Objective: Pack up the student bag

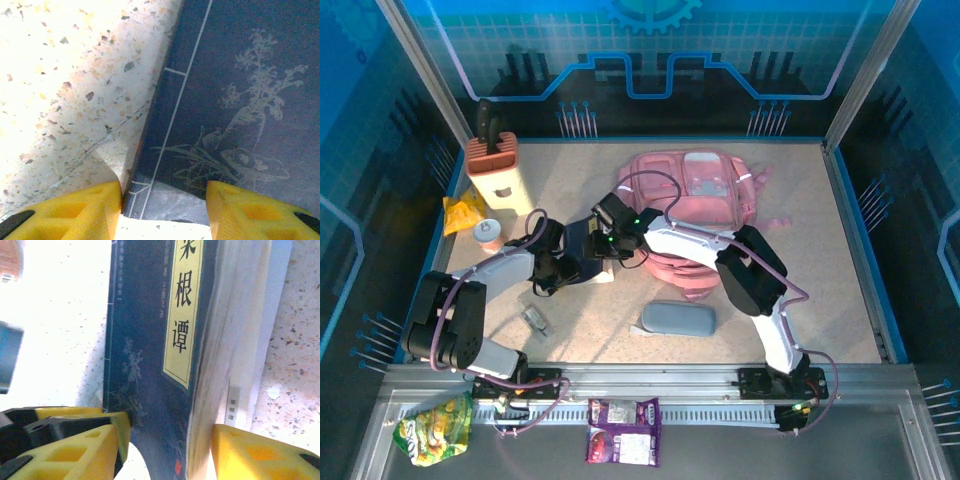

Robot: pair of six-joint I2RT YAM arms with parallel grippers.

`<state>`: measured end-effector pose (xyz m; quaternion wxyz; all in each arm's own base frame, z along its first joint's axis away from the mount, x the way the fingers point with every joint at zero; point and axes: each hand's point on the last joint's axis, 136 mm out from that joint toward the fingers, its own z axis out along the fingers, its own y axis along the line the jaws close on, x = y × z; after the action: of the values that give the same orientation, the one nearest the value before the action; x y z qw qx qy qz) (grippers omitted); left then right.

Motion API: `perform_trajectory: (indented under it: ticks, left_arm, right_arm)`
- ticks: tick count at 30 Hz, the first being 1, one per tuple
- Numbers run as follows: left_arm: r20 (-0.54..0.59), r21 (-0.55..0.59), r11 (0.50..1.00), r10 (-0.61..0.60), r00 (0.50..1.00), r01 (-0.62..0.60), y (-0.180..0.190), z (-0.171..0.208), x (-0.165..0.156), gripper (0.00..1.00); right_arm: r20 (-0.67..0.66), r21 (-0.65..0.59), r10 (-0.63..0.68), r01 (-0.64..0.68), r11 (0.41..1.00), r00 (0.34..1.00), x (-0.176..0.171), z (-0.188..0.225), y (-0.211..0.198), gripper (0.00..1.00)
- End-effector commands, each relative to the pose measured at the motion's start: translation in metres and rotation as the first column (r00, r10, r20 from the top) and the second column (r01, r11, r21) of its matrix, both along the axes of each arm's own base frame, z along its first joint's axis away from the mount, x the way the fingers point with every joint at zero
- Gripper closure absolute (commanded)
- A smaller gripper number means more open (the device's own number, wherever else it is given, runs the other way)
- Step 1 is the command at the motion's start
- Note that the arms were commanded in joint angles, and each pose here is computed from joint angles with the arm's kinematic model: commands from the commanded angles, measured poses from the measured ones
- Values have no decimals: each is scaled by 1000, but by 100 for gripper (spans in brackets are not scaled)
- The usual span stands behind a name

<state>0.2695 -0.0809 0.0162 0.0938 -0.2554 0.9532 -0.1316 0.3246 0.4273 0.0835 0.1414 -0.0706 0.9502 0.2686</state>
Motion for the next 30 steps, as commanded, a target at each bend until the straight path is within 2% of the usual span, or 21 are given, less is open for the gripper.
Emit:
perform_trajectory:
  ticks: [1,13,20,23,30]
  left_arm:
    - [-31,-9,1000,-24,999,24,-6,-8,-6,51]
    - [-26,-24,999,-29,999,29,-9,-7,-4,51]
    - [-24,-29,999,-29,999,28,-10,-7,-4,51]
    - [-19,-32,999,-30,999,30,-11,-5,-3,51]
    - [-9,-27,999,-30,1000,30,-10,0,-3,50]
  right_arm:
    - [-5,65,12,-12,998,1000,-4,18,4,50]
    - [-32,58,8,-6,998,999,-6,0,1,63]
    - [-17,58,19,-18,998,1000,-5,0,2,77]
    - [-18,50,20,-19,999,1000,-5,-2,2,80]
    - [21,61,30,-32,998,999,-3,13,2,88]
